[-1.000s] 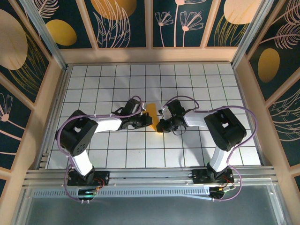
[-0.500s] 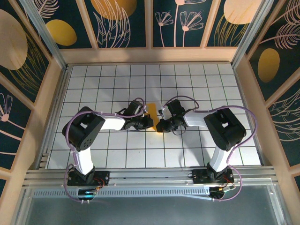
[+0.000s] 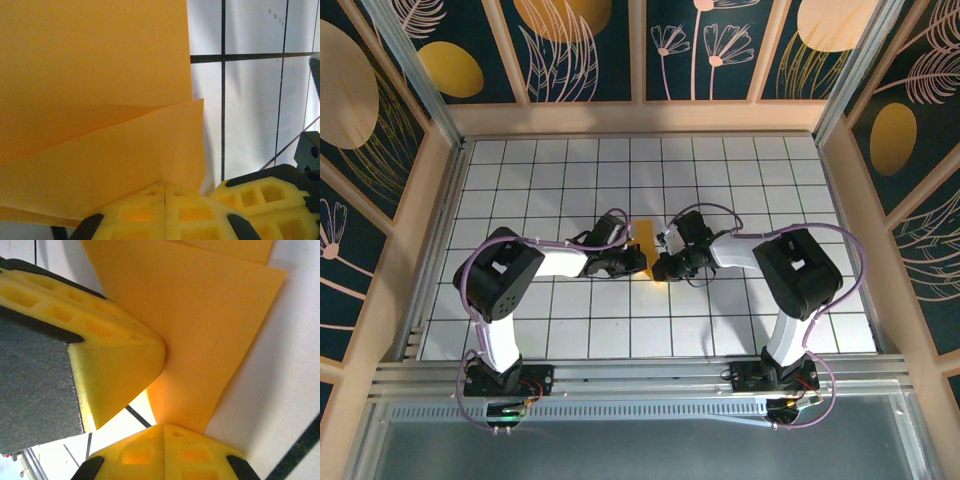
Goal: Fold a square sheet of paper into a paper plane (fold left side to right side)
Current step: Third fold the triangle at the center of the table.
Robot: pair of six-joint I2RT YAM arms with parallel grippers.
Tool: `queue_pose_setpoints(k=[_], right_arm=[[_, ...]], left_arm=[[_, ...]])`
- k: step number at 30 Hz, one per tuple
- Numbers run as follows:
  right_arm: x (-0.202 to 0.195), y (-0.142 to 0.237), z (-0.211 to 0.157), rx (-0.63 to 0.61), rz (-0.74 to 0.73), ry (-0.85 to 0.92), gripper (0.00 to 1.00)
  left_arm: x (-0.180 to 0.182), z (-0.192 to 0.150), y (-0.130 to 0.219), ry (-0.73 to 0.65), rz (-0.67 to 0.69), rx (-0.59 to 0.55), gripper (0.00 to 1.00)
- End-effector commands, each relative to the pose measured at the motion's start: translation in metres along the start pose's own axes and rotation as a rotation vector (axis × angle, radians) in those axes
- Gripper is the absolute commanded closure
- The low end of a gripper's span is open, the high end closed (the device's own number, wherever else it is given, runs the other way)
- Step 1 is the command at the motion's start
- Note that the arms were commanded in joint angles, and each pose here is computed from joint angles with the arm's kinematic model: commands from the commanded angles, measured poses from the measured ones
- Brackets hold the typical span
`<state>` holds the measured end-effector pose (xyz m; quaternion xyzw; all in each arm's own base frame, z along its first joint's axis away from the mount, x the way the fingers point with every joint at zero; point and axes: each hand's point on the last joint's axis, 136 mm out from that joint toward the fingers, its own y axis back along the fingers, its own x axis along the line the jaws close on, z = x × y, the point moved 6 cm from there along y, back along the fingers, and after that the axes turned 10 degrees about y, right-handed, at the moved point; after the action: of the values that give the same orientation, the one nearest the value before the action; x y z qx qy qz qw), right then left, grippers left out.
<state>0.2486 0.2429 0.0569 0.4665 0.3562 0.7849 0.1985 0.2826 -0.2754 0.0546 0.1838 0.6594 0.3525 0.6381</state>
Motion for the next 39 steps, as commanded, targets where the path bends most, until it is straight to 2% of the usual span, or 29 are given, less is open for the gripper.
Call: queue_pose_setpoints(k=[1,7,18,23,28,33,39], right_arm=[[-0.039,-0.017,-0.052,0.193,-0.19,-0.108,1.0],[-0.039,-0.018,-0.052,0.197,-0.189,-0.109,1.0],[-0.038,-0.019,-0.051,0.2,-0.175,-0.111,1.0],[-0.037,-0.018,-0.048,0.19,-0.17,-0.11,1.0],[-0.035,-0.018,-0.043,0.17,-0.163,-0.105,1.0],[-0.036,-0.018,-0.04,0.159,-0.163,-0.109,1.0],[-0.036,-0.018,-0.04,0.16,-0.16,-0.113,1.0]], left_arm=[[0.047,0.013,0.008,0.088,0.142,-0.077,1.0],[0.08,0.035,0.027,0.139,0.181,-0.146,1.0],[0.101,0.069,0.046,0.171,0.195,-0.225,1.0],[0.079,0.076,0.066,0.12,0.147,-0.281,1.0],[0.039,0.069,0.09,0.017,0.035,-0.308,1.0],[-0.006,0.038,0.064,-0.095,-0.054,-0.173,1.0],[-0.017,0.02,0.017,-0.118,-0.047,-0.062,1.0]])
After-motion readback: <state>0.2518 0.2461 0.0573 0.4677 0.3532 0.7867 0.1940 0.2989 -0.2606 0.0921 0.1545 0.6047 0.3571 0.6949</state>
